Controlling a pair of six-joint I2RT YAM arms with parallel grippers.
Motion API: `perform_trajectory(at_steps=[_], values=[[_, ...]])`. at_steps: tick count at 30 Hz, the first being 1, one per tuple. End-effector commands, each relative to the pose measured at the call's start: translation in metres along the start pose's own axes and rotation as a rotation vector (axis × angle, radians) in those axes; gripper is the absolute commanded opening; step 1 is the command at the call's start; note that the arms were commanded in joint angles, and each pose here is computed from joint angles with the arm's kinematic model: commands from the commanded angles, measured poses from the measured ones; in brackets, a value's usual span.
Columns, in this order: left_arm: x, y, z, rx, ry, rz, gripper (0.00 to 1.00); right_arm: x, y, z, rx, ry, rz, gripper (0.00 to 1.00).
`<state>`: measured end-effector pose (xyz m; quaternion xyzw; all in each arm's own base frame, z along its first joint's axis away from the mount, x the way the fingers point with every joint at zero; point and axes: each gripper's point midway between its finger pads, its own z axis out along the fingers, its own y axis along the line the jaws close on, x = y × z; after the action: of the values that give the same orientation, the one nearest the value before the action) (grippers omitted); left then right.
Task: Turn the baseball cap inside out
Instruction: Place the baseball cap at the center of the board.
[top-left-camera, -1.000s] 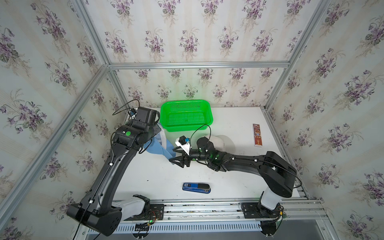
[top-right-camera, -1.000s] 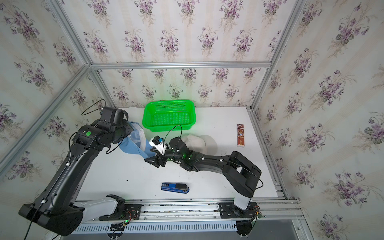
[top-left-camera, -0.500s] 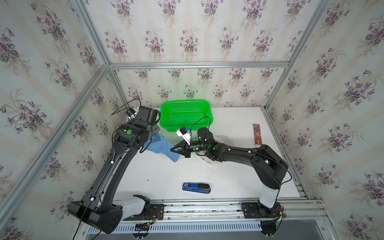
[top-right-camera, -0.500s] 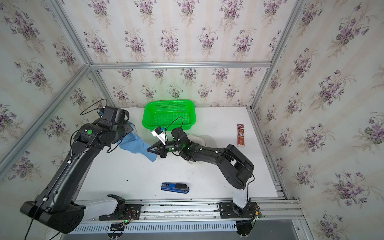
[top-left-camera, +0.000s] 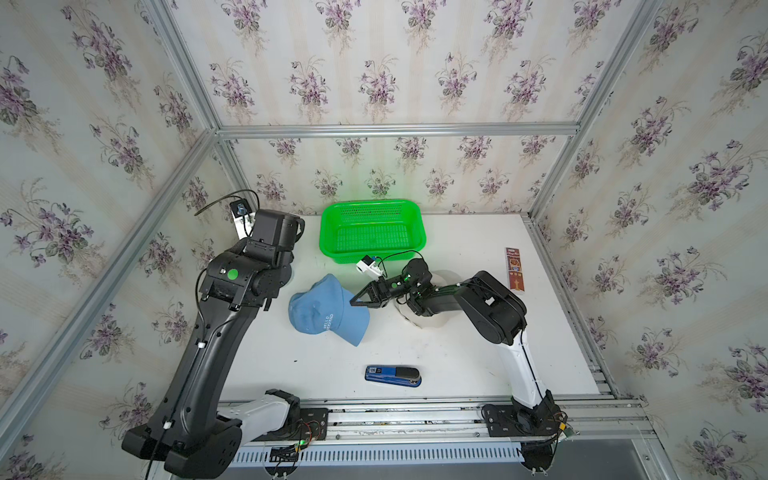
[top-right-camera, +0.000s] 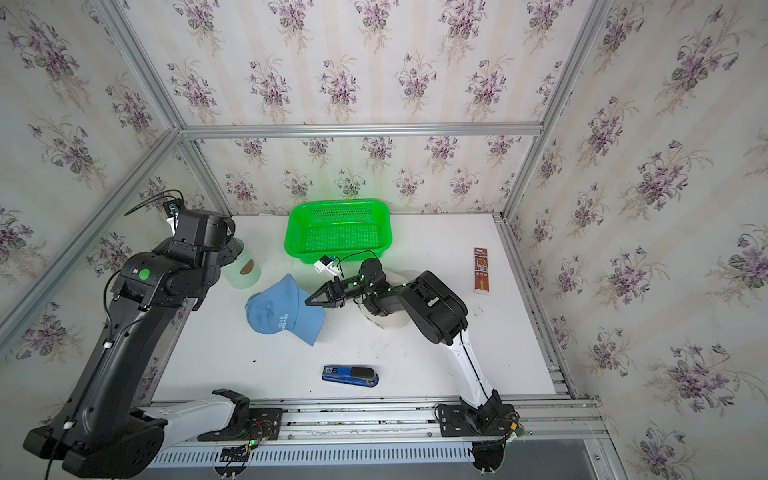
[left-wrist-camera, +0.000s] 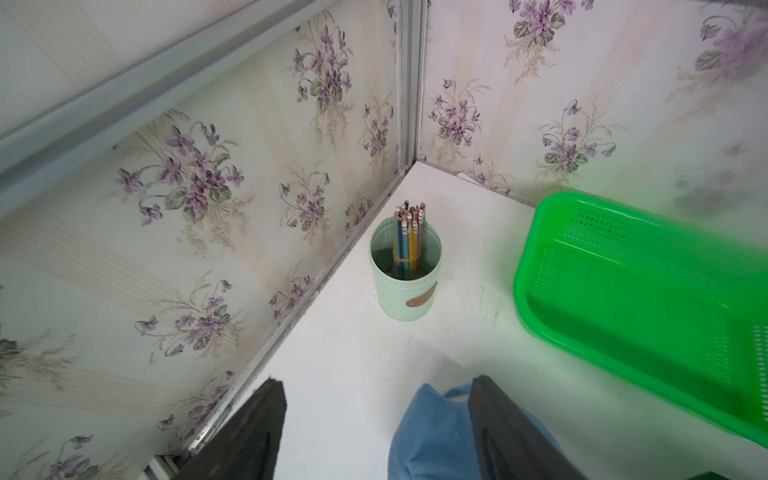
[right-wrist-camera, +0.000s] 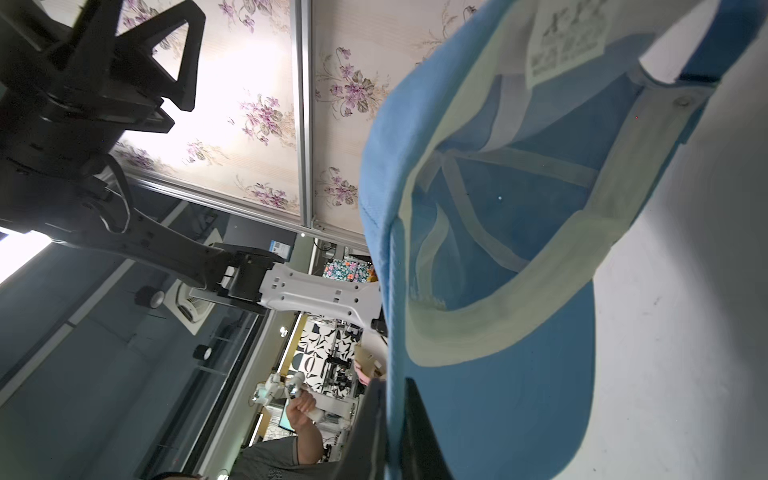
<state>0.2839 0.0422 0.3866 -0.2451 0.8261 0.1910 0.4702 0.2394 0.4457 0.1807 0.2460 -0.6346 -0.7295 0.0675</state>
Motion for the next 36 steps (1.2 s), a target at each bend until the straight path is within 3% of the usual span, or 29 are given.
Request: perform_trajectory(at_steps=[1,3,8,13,20,26,36], values=[[-0.003,-0.002,0.005,-0.020,-0.017,0.075,0.73,-0.009,-0.006,-0.006,0.113,-0.036,-0.008,0.00],[0.004,-0.009,0.010,-0.002,0.002,0.085,0.73,-0.019,-0.035,-0.009,0.364,-0.039,-0.031,0.01],[0.014,-0.019,0.016,0.037,0.018,0.060,0.73,-0.032,-0.058,-0.018,0.421,-0.079,0.080,0.02],[0.016,-0.020,0.019,0.041,0.016,0.060,0.73,-0.035,-0.059,-0.013,0.390,-0.085,0.117,0.01],[0.013,-0.020,0.017,0.048,-0.002,0.048,0.73,-0.037,-0.009,0.013,0.293,-0.059,0.081,0.00],[0.013,-0.023,0.018,0.061,0.001,0.043,0.73,-0.020,0.019,0.031,0.167,0.004,0.136,0.01],[0.017,-0.033,0.023,0.085,0.018,0.027,0.73,-0.018,-0.059,-0.006,0.406,-0.020,0.324,0.16]])
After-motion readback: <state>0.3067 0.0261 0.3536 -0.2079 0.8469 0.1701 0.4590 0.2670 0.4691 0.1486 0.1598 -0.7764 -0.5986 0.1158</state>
